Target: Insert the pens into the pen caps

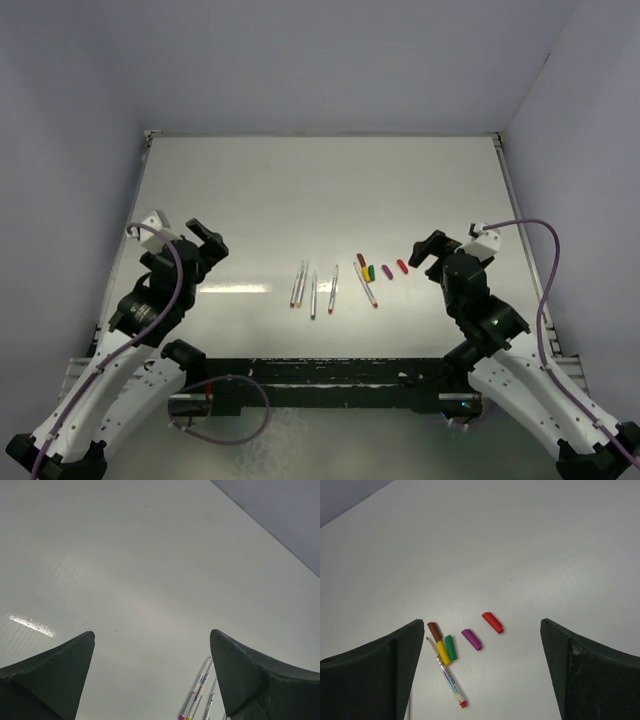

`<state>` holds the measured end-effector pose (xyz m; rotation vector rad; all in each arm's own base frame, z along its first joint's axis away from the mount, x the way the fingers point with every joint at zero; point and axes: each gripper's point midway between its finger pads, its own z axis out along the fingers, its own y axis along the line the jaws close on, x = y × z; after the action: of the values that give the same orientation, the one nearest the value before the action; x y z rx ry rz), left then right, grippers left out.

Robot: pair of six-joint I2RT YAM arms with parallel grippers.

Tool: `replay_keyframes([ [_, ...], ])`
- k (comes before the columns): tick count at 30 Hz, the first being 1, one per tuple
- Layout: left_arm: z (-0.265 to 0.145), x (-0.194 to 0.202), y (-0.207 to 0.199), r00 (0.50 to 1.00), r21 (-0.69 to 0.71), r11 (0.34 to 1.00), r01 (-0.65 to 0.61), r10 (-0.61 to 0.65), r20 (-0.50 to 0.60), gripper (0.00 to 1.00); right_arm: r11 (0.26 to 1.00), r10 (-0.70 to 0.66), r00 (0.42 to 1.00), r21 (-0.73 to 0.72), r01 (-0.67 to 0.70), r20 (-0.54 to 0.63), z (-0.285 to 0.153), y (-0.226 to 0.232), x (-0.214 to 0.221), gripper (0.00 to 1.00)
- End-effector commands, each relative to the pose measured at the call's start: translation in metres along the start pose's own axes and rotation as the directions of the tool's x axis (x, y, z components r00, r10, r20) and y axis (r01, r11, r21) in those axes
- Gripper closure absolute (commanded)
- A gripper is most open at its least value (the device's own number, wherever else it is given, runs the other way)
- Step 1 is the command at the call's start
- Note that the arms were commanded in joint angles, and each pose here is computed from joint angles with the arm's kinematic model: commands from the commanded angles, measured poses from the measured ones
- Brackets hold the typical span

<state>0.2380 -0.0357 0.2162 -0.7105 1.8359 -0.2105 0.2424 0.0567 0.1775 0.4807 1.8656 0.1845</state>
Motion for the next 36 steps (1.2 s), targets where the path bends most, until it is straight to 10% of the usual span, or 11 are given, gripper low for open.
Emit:
replay_keyframes([
  [1, -0.005, -0.015, -0.010, 0.998, 0.049, 0.997, 0.054, -0.056, 0.042, 0.01, 0.998, 0.023, 0.998, 0.060, -0.026, 0.053, 0.003, -0.006, -0.012, 0.00],
  [21, -0.003, 0.022, -0.020, 0.992, 0.085, 0.996, 0.023, -0.012, -0.127, 0.01, 0.993, 0.075, 0.995, 0.083, -0.081, 0.071, 0.004, -0.014, -0.008, 0.00],
  [36, 0.001, 0.076, -0.079, 0.935, 0.468, 0.876, -0.120, 0.259, -0.244, 0.12, 0.982, 0.070, 0.993, -0.166, -0.085, -0.092, 0.013, 0.037, 0.033, 0.18],
])
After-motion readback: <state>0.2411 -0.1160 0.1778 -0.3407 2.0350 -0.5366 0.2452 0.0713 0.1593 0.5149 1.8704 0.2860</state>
